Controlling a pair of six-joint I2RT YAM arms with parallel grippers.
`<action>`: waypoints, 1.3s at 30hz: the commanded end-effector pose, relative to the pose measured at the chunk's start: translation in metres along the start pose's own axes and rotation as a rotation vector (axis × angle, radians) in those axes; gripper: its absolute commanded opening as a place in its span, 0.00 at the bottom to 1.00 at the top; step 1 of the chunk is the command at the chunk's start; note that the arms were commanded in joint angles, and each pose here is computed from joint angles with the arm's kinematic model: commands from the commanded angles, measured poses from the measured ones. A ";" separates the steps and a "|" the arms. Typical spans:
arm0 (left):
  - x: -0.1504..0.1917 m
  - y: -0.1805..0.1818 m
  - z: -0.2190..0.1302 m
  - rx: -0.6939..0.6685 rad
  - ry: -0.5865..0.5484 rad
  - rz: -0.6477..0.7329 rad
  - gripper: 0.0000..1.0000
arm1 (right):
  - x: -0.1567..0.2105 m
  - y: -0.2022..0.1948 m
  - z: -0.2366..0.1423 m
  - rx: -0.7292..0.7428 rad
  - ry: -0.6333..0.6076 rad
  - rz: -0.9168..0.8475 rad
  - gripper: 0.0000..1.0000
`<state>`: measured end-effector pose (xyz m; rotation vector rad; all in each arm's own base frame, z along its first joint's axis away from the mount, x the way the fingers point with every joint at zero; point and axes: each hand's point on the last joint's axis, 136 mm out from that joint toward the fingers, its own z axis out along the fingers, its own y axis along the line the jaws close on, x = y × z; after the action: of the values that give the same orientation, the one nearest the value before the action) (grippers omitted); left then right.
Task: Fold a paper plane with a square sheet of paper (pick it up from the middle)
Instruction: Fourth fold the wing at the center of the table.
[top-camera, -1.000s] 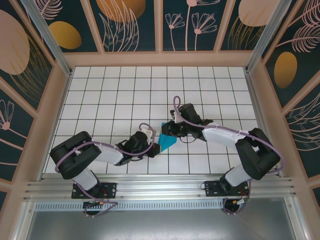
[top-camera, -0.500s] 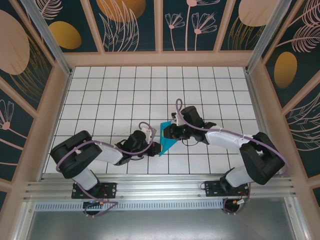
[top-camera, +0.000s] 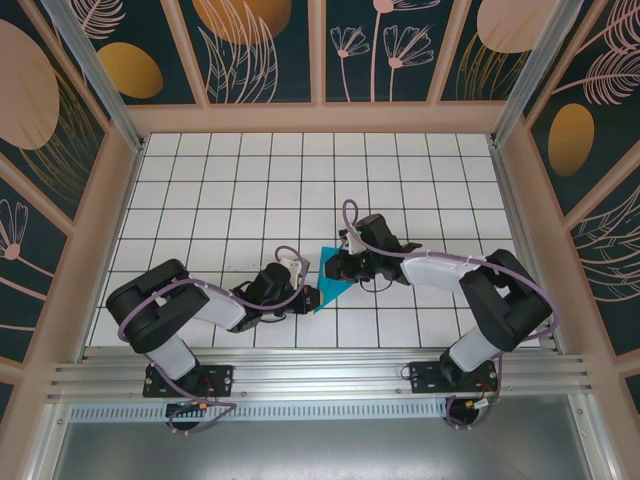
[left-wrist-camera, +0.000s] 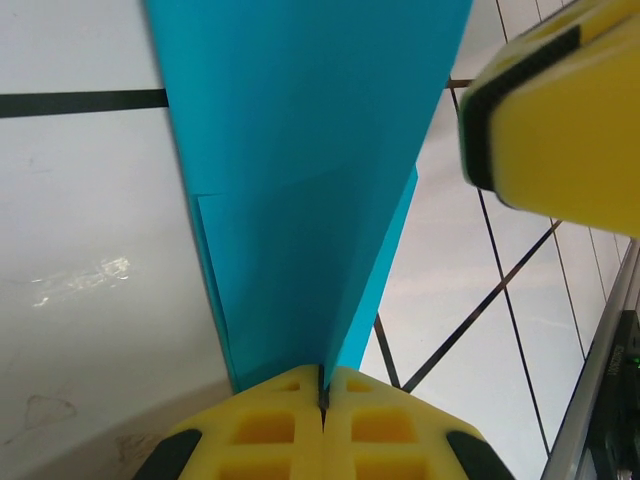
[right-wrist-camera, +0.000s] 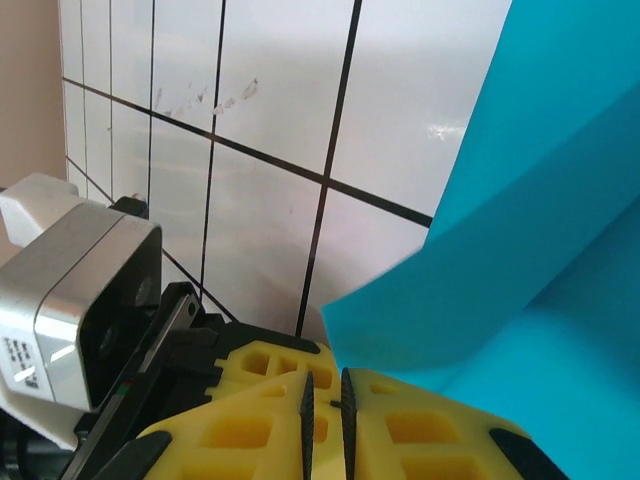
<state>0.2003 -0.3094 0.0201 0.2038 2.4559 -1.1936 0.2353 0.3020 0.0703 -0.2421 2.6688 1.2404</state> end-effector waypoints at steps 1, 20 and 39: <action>0.004 0.006 0.001 -0.003 0.016 -0.030 0.04 | -0.016 0.005 0.002 -0.009 -0.039 -0.030 0.18; 0.006 0.009 0.002 0.012 0.060 -0.072 0.07 | -0.026 -0.017 0.016 0.039 -0.042 0.016 0.18; 0.001 0.015 -0.002 -0.059 0.061 -0.025 0.09 | -0.030 -0.050 0.020 0.143 -0.078 0.103 0.16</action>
<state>0.2010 -0.3086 0.0200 0.2019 2.5105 -1.2313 0.2677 0.2884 0.0274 -0.0710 2.7359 1.0778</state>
